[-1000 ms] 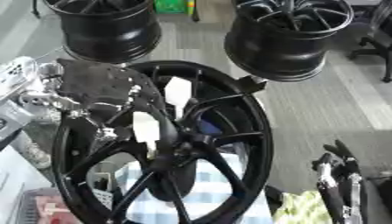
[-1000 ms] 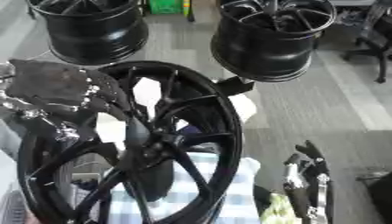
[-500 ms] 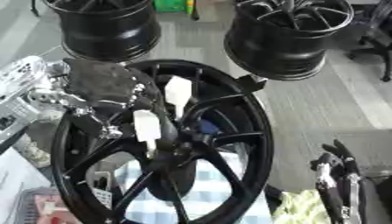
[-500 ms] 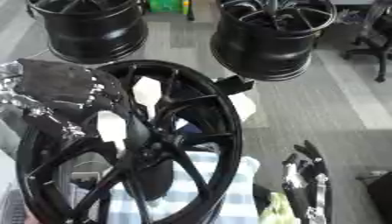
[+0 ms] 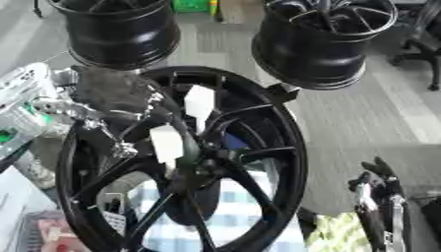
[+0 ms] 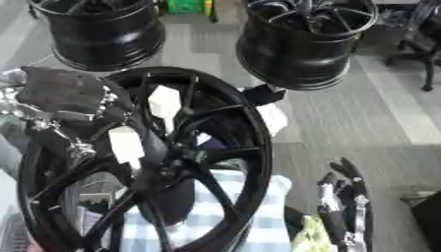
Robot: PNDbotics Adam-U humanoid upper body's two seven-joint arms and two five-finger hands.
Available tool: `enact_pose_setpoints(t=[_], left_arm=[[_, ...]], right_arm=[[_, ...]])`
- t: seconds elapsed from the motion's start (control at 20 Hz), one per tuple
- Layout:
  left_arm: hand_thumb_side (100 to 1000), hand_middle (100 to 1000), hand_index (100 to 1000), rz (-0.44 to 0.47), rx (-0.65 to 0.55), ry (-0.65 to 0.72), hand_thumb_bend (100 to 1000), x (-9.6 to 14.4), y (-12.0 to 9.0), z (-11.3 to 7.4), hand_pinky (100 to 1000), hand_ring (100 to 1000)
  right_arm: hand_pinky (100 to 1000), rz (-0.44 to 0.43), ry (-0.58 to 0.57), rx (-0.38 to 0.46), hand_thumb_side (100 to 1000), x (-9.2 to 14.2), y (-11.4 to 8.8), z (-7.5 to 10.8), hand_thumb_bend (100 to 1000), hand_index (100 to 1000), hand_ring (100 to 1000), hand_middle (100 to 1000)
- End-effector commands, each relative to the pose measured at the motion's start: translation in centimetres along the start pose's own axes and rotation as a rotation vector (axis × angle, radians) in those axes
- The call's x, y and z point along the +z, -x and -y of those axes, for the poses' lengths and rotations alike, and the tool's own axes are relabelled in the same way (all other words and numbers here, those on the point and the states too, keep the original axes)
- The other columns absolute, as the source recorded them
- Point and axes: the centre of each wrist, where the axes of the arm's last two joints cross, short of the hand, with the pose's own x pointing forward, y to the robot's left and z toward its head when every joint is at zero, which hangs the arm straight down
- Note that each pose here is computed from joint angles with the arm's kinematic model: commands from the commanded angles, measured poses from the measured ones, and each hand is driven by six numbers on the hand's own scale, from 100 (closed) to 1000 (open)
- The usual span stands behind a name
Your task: Pull the pin out of the wheel hub.
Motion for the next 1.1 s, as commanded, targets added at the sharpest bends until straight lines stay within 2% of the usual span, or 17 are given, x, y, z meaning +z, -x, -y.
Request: enact_pose_setpoints(t=[0.05,0.55,0.65,0.7,0.8,0.85,0.9,1.1], left_arm=[[104,461,542,0.176,-0.182,0.214,100,0.7,0.0,-1.7,804,641],[112,454,540,0.146,-0.116,0.113,100,2.4,0.2,-4.2,798,625],[100,486,573,0.144,-0.110,0.117,100,2.4,0.2,-4.1,807,657],[100,564,637,0.144,-0.108,0.122,100,2.3,0.2,-4.0,827,736],[100,736,745,0.148,-0.111,0.139,100,2.0,0.1,-3.6,858,827],[100,744,752,0.151,-0.117,0.148,100,1.9,0.0,-3.5,861,832],[100,807,816,0.157,-0.126,0.158,133,1.8,0.0,-3.4,879,871],[100,837,851,0.177,-0.147,0.204,176,1.0,-0.2,-2.5,888,890]], right_arm=[[519,0.019,-0.002,-0.009,549,-0.4,-0.3,-0.1,100,894,540,732],[519,0.016,0.000,-0.006,549,-0.4,-0.2,0.0,100,895,540,732],[520,0.017,-0.001,-0.006,548,-0.4,-0.2,0.0,100,895,540,732],[520,0.017,-0.002,-0.006,549,-0.4,-0.2,0.0,100,895,540,732],[519,0.017,-0.002,-0.006,549,-0.4,-0.2,0.0,100,895,540,732],[519,0.017,-0.002,-0.006,549,-0.4,-0.2,0.0,100,895,540,732],[519,0.017,-0.003,-0.007,549,-0.4,-0.2,0.0,100,895,540,732],[520,0.016,-0.007,-0.008,550,-0.4,-0.2,-0.1,100,895,540,732]])
